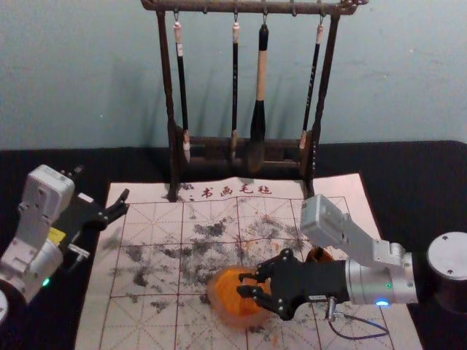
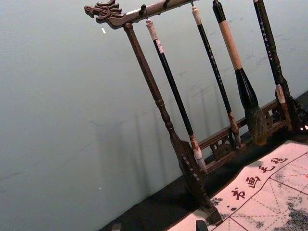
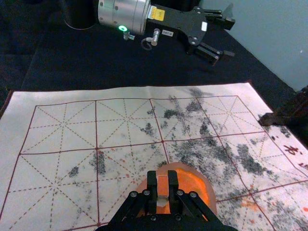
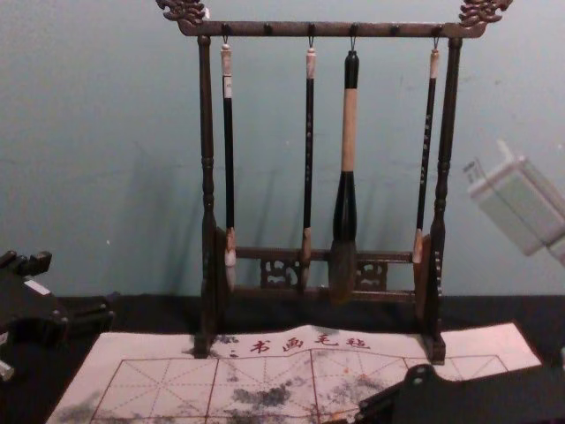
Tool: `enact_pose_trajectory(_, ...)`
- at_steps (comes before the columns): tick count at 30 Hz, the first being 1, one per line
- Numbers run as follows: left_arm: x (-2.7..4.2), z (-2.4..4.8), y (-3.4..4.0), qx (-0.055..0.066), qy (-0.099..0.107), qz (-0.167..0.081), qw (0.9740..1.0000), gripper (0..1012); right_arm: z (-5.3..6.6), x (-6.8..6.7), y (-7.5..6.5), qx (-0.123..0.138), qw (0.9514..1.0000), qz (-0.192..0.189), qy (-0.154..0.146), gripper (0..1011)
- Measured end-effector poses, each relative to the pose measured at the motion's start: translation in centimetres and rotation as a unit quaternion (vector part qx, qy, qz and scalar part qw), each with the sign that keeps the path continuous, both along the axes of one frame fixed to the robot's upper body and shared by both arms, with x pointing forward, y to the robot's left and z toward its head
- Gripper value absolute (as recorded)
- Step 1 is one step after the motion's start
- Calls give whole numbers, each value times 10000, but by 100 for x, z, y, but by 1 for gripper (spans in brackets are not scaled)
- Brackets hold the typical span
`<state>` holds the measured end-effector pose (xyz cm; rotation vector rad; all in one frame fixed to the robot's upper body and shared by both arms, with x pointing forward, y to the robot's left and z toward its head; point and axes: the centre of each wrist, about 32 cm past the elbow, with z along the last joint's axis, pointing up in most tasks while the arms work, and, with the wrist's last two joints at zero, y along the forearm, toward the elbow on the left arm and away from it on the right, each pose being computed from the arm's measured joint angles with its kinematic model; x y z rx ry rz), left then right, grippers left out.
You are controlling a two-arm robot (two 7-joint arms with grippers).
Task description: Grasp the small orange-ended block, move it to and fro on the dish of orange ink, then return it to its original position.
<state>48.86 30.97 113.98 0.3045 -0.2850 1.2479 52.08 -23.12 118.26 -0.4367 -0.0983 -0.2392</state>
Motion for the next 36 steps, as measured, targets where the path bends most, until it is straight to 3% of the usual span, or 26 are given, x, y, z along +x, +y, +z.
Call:
enact_pose_trajectory(18, 0, 0, 0, 0, -1, 0, 10000, 1001, -13, 162, 112, -92, 9999, 36, -43, 93)
enact_pose_trajectory(30, 0, 0, 0, 0, 0, 0, 10000, 1001, -7, 237, 35, -98, 9998, -163, -54, 92)
enact_pose_trajectory(36, 0, 0, 0, 0, 0, 0, 10000, 1001, 4, 209, -36, -64, 9997, -241, -28, 93)
